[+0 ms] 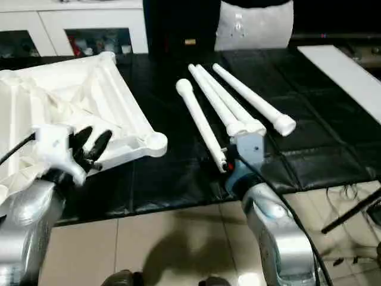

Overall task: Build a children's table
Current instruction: Insert table leg to table base

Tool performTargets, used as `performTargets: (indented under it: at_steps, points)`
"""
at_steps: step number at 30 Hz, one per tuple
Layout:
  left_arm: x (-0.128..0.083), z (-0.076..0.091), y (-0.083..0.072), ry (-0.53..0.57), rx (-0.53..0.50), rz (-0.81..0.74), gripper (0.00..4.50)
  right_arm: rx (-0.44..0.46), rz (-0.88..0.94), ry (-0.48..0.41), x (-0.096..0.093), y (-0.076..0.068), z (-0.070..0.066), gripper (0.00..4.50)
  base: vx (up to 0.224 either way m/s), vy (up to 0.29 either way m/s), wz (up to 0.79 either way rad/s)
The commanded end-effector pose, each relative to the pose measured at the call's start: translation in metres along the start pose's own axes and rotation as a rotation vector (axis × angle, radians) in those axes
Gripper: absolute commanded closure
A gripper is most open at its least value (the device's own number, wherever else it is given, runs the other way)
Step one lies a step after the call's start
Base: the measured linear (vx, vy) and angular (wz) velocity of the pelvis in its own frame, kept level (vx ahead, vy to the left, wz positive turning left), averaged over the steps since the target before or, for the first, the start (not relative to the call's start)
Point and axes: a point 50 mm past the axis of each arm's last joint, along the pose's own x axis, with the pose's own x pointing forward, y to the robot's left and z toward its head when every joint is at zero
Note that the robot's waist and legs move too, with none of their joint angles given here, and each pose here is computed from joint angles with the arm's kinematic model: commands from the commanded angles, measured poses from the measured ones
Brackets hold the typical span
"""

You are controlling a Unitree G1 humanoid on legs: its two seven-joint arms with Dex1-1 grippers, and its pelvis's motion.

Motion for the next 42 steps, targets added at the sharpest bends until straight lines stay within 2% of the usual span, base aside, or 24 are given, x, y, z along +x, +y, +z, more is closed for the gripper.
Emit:
performTargets:
  at_steps: [1, 6, 15, 24, 30, 35, 36, 40, 42]
  points:
    - [-0.003, 0.001, -0.009, 0.026, 0.010, 0.019, 2.12, 0.017, 0.001, -0.015, -0.003, 0.001, 0.000, 0.00, 0.000, 0.000, 0.00]
    - [-0.004, 0.001, -0.016, 0.033, 0.010, 0.008, 2.12, 0.024, -0.019, -0.013, -0.004, -0.004, -0.002, 0.00, 0.000, 0.000, 0.00]
    - [-0.004, 0.001, -0.017, 0.051, 0.013, 0.027, 2.12, -0.016, -0.002, -0.006, 0.001, -0.007, -0.002, 0.00, 0.006, 0.013, -0.07]
    - [-0.006, -0.001, -0.021, 0.060, 0.000, 0.031, 2.12, -0.058, 0.061, 0.021, 0.001, -0.006, -0.002, 0.00, 0.120, -0.014, 0.04]
    - [-0.013, -0.001, -0.021, 0.069, 0.003, 0.046, 2.12, -0.089, 0.110, 0.030, 0.003, -0.004, -0.001, 0.00, 0.121, 0.023, 0.57]
    - [-0.017, -0.003, -0.022, 0.081, 0.002, 0.046, 2.12, -0.088, 0.104, 0.048, 0.003, -0.007, -0.003, 0.00, 0.214, -0.028, 0.51]
    - [-0.017, -0.002, -0.024, 0.066, -0.023, 0.034, 2.12, -0.094, 0.094, 0.058, 0.002, -0.008, -0.004, 0.00, 0.144, -0.029, 0.13]
    - [-0.018, -0.004, -0.028, 0.088, 0.005, -0.030, 2.12, -0.093, 0.047, 0.080, 0.001, -0.012, -0.005, 0.00, 0.109, -0.061, 0.03]
    - [-0.017, -0.005, -0.027, 0.083, 0.001, -0.059, 1.93, -0.100, -0.005, 0.102, 0.001, -0.017, -0.005, 0.00, 0.081, -0.044, -0.12]
